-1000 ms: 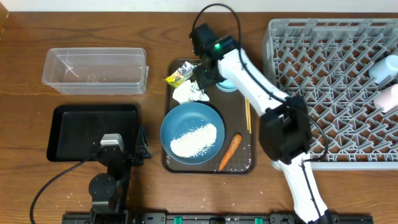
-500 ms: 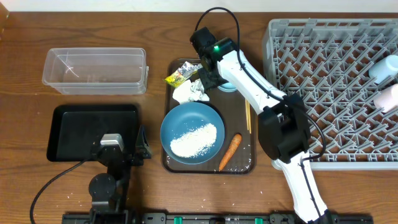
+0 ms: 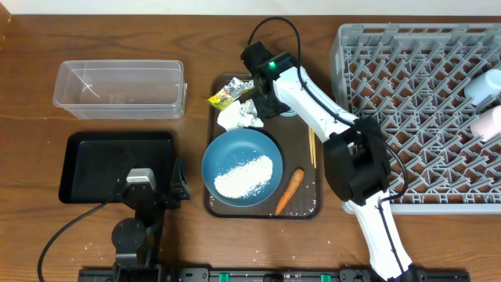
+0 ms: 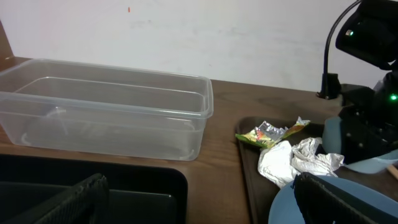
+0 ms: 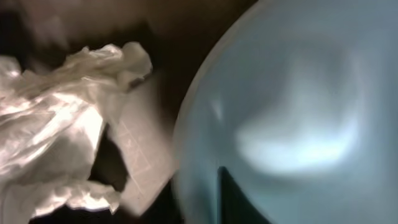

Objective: Sort waste into correct bins and load items into the dishwasher rack
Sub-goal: 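Reach the right gripper to the light-blue bowl and grasp it, then carry the light-blue bowl into the dish rack and release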

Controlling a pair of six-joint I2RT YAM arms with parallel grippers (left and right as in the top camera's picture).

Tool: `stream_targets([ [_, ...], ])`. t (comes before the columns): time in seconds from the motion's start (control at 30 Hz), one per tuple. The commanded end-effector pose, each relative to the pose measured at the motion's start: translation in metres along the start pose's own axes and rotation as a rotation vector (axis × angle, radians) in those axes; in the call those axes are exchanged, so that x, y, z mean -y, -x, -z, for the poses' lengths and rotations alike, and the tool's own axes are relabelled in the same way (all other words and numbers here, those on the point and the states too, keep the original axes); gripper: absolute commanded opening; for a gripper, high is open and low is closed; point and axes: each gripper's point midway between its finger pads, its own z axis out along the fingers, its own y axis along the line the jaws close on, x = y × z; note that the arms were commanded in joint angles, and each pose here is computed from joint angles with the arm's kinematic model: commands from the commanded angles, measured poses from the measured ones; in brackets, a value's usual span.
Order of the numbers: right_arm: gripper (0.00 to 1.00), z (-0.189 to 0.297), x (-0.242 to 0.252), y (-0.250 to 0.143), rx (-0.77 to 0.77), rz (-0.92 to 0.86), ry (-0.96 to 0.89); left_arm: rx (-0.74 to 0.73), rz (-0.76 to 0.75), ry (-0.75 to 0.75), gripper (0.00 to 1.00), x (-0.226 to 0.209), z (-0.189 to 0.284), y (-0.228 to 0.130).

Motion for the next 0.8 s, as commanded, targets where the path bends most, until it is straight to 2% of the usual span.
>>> stream_targets([
  [0.0, 0.01, 0.016, 0.008, 0.012, 0.028, -0.024, -0.009, -0.038, -0.011, -0.003, 0.97, -0.001, -0.002, -0.016],
  [0.27, 0.01, 0.122, 0.030, 0.050, 0.213, -0.012, 0.061, -0.038, -0.011, -0.003, 0.97, -0.001, -0.002, -0.016],
  [0.47, 0.01, 0.211, 0.084, 0.059, 0.381, -0.113, 0.095, -0.038, -0.011, -0.003, 0.97, -0.001, -0.002, -0.016],
  [0.5, 0.04, 0.220, 0.099, 0.058, 0.401, -0.142, 0.103, -0.038, -0.011, -0.003, 0.97, -0.001, -0.002, -0.016],
  [0.6, 0.01, 0.233, 0.145, 0.050, 0.416, -0.237, 0.163, -0.038, -0.011, -0.003, 0.97, -0.001, -0.002, -0.016],
  [0.77, 0.01, 0.222, 0.228, 0.023, 0.372, -0.433, 0.361, -0.038, -0.011, -0.003, 0.97, -0.001, -0.002, -0.016],
])
